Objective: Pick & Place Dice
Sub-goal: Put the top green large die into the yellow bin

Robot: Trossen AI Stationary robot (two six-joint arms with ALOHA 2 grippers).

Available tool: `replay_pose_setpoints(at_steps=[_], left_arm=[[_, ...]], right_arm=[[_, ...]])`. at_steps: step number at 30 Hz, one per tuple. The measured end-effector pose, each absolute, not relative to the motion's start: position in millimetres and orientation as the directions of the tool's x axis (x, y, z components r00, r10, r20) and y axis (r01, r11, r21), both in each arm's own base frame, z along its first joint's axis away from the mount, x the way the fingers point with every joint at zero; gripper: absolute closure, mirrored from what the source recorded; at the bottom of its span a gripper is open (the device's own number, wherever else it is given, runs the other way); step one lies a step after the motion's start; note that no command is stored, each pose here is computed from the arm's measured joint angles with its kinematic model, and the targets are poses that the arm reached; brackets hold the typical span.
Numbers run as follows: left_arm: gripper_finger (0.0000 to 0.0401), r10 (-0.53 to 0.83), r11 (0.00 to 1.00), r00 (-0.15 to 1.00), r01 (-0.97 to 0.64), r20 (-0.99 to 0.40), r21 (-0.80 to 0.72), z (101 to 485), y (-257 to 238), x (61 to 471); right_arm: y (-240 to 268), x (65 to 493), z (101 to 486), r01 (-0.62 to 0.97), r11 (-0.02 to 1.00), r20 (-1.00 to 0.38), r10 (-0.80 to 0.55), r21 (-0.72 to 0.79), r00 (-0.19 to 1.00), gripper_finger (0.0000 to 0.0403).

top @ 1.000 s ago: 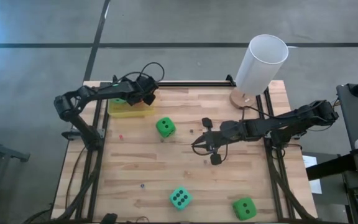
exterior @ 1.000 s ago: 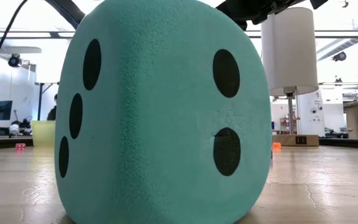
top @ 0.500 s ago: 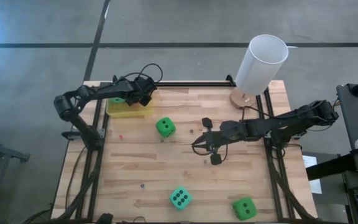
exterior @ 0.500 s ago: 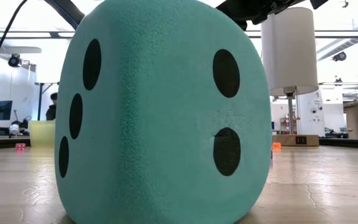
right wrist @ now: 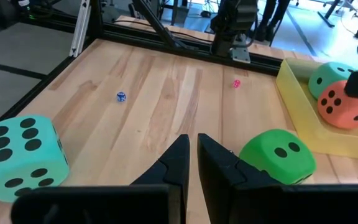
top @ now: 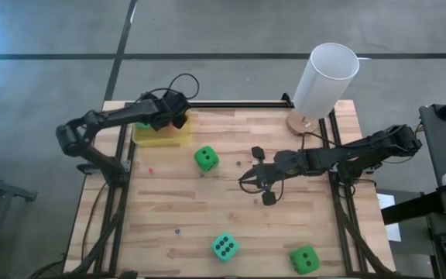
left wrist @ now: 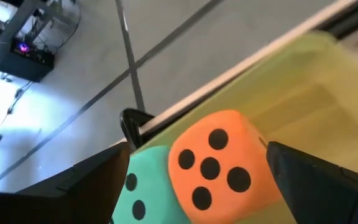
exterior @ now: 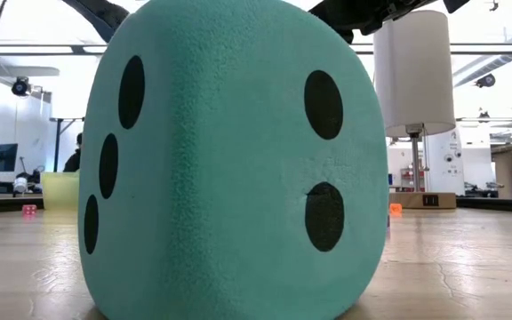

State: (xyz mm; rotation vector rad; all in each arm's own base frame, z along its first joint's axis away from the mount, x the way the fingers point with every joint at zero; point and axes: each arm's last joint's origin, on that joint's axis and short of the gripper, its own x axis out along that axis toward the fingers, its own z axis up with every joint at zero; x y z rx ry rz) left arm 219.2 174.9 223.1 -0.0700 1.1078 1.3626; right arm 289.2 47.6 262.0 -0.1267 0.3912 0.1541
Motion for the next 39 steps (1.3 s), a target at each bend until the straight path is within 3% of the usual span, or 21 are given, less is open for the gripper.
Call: replay_pose_setpoints(at_steps=[4,13,17,23,26,32,39], left_arm=[[0.0019,0.771,0.322,-0.080,-0.806,-0.632,0.496,244,152,222],[0.0020,0.772,0.507,0.209,-0.772,-0.601,0.383,271,75,235],[0.0017,0.684,0.627,0.344,-0.727,-0.643,0.278,274,47,240],[0.0017,0.432,0.752,0.498,-0.659,-0.752,-0.005,279,29,248],[0.0019,0.356,0.775,0.533,-0.628,-0.768,-0.077,283,26,250],[0.0018,0.335,0.781,0.563,-0.615,-0.756,-0.112,292,26,256],[0.0018,0.303,0.792,0.476,-0.608,-0.825,-0.059,284,29,285]], right_arm=[[48,289,262,-0.178,0.979,-0.388,0.124,-0.104,0.913,0.0374],[48,289,262,-0.179,0.978,-0.388,0.125,-0.107,0.913,0.0374],[48,289,262,-0.180,0.978,-0.394,0.124,-0.108,0.910,0.0374],[47,288,260,-0.185,0.976,-0.416,0.123,-0.113,0.901,0.0374],[47,288,260,-0.185,0.976,-0.416,0.123,-0.113,0.901,0.0374],[47,286,260,-0.187,0.976,-0.425,0.122,-0.113,0.897,0.0374],[46,281,265,-0.186,0.977,-0.423,0.123,-0.109,0.898,0.0374]])
